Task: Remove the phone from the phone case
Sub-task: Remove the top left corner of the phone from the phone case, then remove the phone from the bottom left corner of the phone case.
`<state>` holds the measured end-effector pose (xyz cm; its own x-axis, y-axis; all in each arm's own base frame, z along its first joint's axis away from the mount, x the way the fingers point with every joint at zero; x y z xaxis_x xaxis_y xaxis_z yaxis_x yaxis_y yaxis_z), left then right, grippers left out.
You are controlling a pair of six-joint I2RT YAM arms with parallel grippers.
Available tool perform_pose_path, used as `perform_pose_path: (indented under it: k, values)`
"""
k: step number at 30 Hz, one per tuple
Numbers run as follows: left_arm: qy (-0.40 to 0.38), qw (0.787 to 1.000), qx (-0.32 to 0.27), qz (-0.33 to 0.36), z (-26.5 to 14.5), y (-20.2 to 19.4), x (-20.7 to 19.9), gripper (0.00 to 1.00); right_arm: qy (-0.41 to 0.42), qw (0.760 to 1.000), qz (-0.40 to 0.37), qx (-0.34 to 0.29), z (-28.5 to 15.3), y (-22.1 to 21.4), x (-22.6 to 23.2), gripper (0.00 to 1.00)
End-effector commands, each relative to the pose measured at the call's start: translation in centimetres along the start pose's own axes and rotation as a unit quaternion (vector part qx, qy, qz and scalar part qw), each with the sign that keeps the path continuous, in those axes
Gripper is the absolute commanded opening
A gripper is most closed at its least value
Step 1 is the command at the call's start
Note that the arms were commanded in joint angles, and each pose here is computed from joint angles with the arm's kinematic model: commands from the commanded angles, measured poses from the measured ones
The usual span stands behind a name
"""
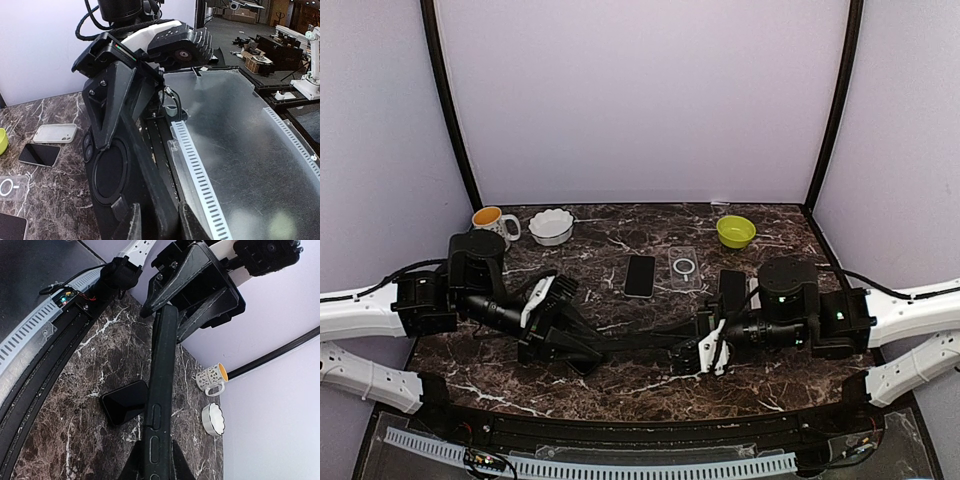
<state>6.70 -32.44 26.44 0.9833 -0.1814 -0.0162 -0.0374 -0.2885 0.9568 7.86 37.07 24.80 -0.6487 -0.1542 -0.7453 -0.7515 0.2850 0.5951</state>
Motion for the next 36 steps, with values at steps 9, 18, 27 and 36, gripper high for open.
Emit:
perform_pose_path:
  k: [9, 18, 27, 36]
  values:
    - [-0.023, 0.997, 0.013, -0.066, 0.6, -0.2, -0.5, 0.24, -0.135, 0.974, -0.155, -0.092, -1.0, 7.0, -2.9, 0.00]
    - [-0.031, 0.999, 0.004, -0.040, -0.5, 1.1, -1.3, 0.82, -0.127, 0.981, -0.059, -0.136, -1.6, 7.7, -2.1, 0.00]
    - [0.002, 0.999, -0.030, 0.025, -3.6, 2.8, -2.6, 0.86, -0.162, 0.972, 0.118, -0.127, -2.1, 5.5, -3.3, 0.00]
    - [0.049, 0.994, -0.066, 0.068, -4.8, 4.4, -1.9, 0.70, -0.149, 0.921, 0.277, -0.229, -5.7, 8.0, -7.4, 0.00]
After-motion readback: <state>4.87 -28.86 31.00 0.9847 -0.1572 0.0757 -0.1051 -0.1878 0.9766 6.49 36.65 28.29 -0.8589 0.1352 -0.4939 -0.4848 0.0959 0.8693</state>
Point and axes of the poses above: each gripper's point midway between its finger pads, its own z axis out along the fingers, its own x axis along the line the jaws close on, y = z × x, the point moved 1 cm from there along -z, back along the fingers
